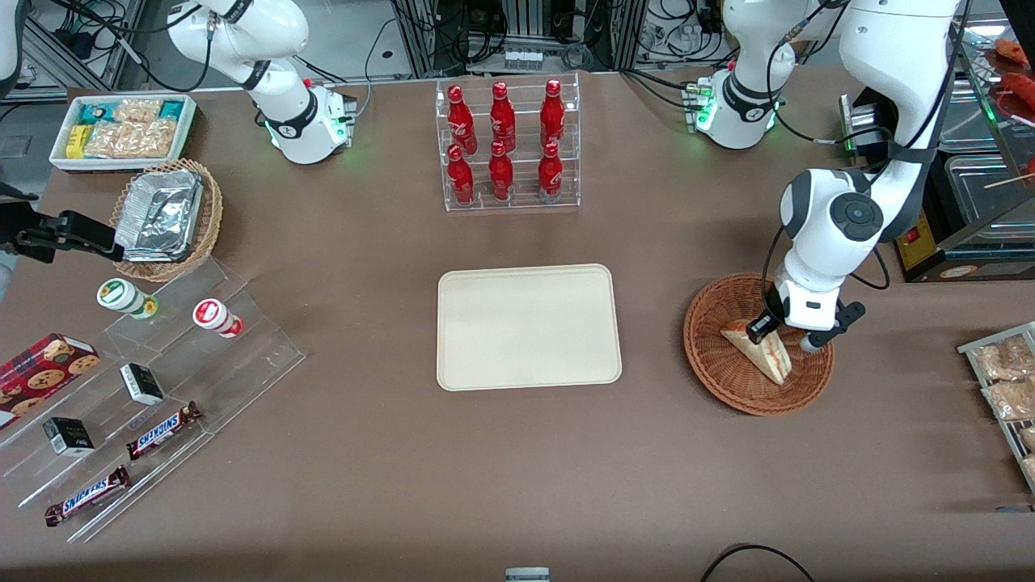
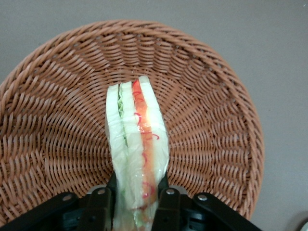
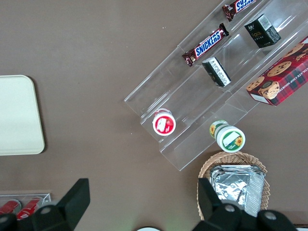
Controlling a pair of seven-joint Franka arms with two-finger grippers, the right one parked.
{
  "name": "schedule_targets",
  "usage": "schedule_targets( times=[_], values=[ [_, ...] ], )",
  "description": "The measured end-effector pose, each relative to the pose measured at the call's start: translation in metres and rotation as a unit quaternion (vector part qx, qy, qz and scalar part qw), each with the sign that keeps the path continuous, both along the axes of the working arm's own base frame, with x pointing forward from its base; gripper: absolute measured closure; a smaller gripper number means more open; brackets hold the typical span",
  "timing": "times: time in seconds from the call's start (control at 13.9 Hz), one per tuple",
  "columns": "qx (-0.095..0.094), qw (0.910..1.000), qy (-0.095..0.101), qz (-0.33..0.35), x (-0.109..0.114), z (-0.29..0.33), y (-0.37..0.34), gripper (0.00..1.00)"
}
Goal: Place sandwich from basket to tray
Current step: 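Close the left gripper on the wrapped sandwich, then lift the sandwich and carry it with the left gripper over the tray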
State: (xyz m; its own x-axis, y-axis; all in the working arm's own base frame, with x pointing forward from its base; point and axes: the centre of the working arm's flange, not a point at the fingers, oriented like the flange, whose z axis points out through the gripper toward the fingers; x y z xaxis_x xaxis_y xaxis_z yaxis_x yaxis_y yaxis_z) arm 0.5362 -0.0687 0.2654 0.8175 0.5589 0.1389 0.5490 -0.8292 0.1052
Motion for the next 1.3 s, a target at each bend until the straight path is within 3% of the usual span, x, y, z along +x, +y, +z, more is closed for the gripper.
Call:
schedule_targets(
  times=[0.07,0.22,0.36,0.5,0.72,0.94,1.3],
  values=[
    [0.002,1.0,0.006,-0.001,0.002,0.008,0.0,0.74],
    [0.014,0.9989,0.042,-0.015,0.008,0.043,-0.001,0.83],
    [0.027,0.9957,0.08,-0.039,0.015,0.109,-0.014,0.83],
    [0.036,0.9913,0.103,-0.073,0.016,0.178,-0.058,0.83],
    [0.038,0.9845,0.105,-0.136,0.002,0.206,-0.164,0.83],
    [0.038,0.972,0.118,-0.199,-0.014,0.176,-0.262,0.83],
    [0.026,0.9558,0.132,-0.262,-0.012,0.117,-0.362,0.83]
  ],
)
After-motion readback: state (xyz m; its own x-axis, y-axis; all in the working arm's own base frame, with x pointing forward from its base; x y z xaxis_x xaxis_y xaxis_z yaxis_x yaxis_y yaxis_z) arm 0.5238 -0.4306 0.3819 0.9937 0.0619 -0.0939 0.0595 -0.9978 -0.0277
